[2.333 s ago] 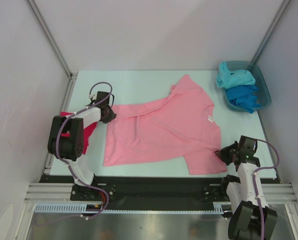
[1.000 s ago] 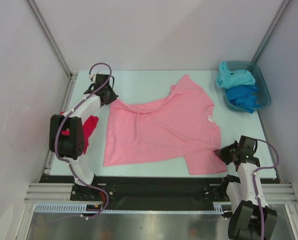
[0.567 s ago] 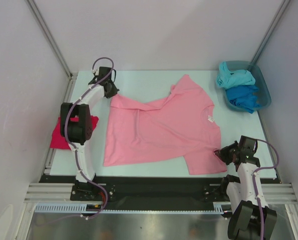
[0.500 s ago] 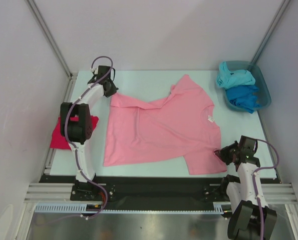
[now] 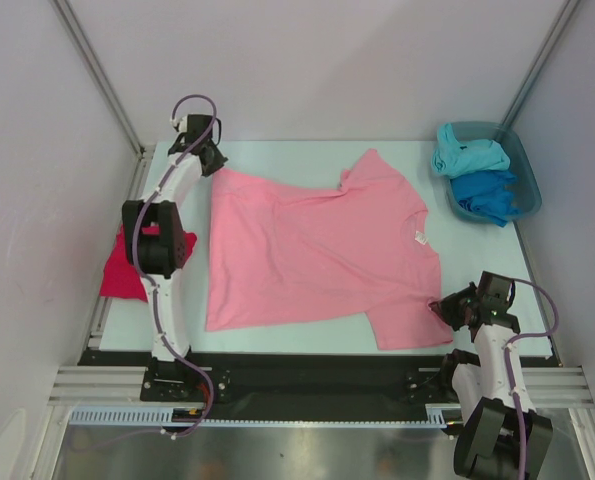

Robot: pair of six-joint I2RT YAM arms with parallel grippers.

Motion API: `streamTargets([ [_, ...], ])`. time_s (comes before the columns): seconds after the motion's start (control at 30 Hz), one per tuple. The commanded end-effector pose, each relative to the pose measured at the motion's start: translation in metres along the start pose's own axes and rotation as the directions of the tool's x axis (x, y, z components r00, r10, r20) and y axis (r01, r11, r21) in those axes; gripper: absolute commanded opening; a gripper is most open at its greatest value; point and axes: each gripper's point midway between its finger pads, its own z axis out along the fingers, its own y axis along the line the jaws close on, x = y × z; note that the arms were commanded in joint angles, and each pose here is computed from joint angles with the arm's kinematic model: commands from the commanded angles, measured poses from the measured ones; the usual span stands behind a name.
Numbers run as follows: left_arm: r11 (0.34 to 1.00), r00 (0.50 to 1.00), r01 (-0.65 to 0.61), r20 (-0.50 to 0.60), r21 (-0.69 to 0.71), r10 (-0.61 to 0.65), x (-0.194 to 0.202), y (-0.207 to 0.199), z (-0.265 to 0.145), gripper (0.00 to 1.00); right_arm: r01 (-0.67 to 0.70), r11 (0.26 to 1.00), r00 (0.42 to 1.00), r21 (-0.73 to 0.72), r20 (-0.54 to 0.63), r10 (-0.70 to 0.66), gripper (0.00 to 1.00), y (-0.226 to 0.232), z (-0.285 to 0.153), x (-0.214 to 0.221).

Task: Fold and stack the t-shirts
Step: Flatten the tshirt out

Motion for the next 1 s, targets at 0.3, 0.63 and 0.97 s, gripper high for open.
streamTargets([
  [0.3, 0.999, 0.998, 0.019, 0.066, -0.051, -0.016, -0.033, 0.001, 0.006, 0.00, 0.005, 1.000, 1.000, 0.020, 0.023, -0.005, 0.00, -0.006, 0.003, -0.006],
  [0.63, 0.991, 0.999, 0.035, 0.041, -0.130, -0.030, -0.025, 0.036, 0.007, 0.06, -0.015, 0.998, 0.999, 0.054, 0.047, 0.012, 0.00, -0.009, -0.001, -0.011],
  [0.97, 0.994, 0.999, 0.040, 0.036, -0.102, -0.036, -0.025, 0.034, -0.006, 0.37, -0.044, 0.999, 0.997, 0.017, 0.071, 0.043, 0.00, 0.001, -0.001, -0.021],
])
